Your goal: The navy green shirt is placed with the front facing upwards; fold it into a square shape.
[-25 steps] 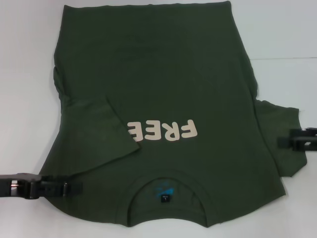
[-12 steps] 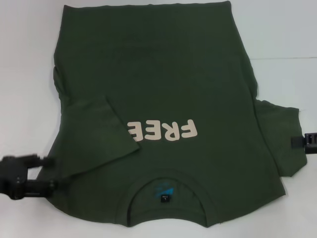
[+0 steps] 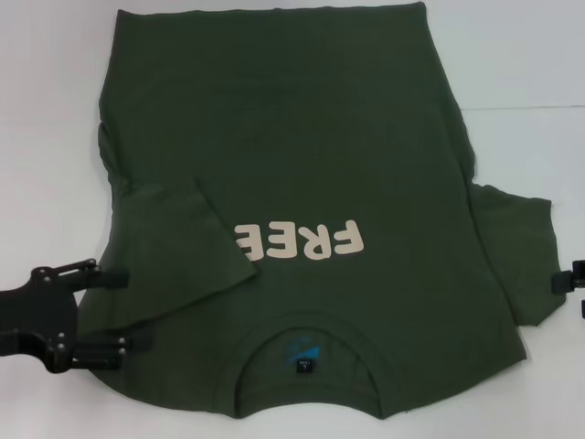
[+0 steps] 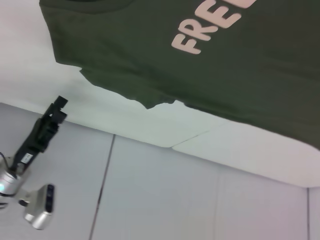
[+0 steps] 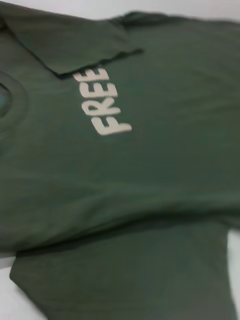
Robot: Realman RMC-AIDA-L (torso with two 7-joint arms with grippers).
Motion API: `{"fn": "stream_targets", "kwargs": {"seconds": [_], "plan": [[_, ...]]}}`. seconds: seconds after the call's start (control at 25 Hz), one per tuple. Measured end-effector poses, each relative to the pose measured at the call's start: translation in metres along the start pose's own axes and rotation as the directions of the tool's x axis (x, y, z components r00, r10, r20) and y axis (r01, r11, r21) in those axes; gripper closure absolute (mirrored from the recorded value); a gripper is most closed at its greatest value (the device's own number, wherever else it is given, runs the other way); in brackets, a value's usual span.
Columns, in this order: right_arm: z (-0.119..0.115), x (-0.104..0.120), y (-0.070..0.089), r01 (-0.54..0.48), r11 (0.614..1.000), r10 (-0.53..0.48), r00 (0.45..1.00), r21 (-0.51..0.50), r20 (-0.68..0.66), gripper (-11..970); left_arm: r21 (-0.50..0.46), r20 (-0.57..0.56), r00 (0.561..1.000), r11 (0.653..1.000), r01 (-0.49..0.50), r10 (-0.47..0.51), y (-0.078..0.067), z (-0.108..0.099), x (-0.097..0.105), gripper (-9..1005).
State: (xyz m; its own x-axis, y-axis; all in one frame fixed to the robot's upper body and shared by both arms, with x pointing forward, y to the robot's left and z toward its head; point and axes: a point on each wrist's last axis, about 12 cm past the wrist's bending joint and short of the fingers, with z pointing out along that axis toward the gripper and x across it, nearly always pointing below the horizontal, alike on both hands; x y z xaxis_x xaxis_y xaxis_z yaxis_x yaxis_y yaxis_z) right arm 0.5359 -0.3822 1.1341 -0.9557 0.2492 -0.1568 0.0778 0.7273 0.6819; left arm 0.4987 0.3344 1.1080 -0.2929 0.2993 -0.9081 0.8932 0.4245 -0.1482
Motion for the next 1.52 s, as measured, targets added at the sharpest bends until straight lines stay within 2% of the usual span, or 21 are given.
{"fn": "stream_targets", "kwargs": {"seconds": [0.16, 0.4, 0.56, 0.84, 1.28, 1.52], "plan": [[0.009, -0.006, 0.002, -0.076, 0.996, 0.078, 0.996, 0.055, -0.034, 162, 0.006, 0.003, 1.0, 1.0, -0.012, 0.012, -0.002, 0.002, 0.0, 58], [0.018, -0.014, -0.003, -0.111, 0.989, 0.113, 0.994, 0.1, -0.008, 162, 0.003, 0.004, 1.0, 1.0, -0.017, 0.017, -0.003, 0.0, 0.002, 59], [0.022, -0.016, -0.01, -0.139, 0.985, 0.138, 0.99, 0.105, 0.012, 162, 0.002, 0.002, 1.0, 1.0, -0.016, 0.016, -0.003, -0.001, 0.003, 59], [0.019, -0.019, -0.013, -0.166, 0.98, 0.163, 0.986, 0.112, 0.039, 162, 0.006, 0.001, 1.0, 1.0, -0.015, 0.015, -0.005, -0.002, 0.004, 58], [0.022, -0.015, -0.031, -0.242, 0.964, 0.235, 0.969, 0.112, 0.07, 161, 0.014, 0.001, 1.0, 1.0, -0.025, 0.025, -0.003, -0.002, 0.001, 59], [0.021, -0.016, -0.034, -0.267, 0.959, 0.258, 0.962, 0.098, 0.094, 161, 0.015, 0.0, 1.0, 0.999, -0.031, 0.031, -0.003, -0.001, -0.001, 59]]}}
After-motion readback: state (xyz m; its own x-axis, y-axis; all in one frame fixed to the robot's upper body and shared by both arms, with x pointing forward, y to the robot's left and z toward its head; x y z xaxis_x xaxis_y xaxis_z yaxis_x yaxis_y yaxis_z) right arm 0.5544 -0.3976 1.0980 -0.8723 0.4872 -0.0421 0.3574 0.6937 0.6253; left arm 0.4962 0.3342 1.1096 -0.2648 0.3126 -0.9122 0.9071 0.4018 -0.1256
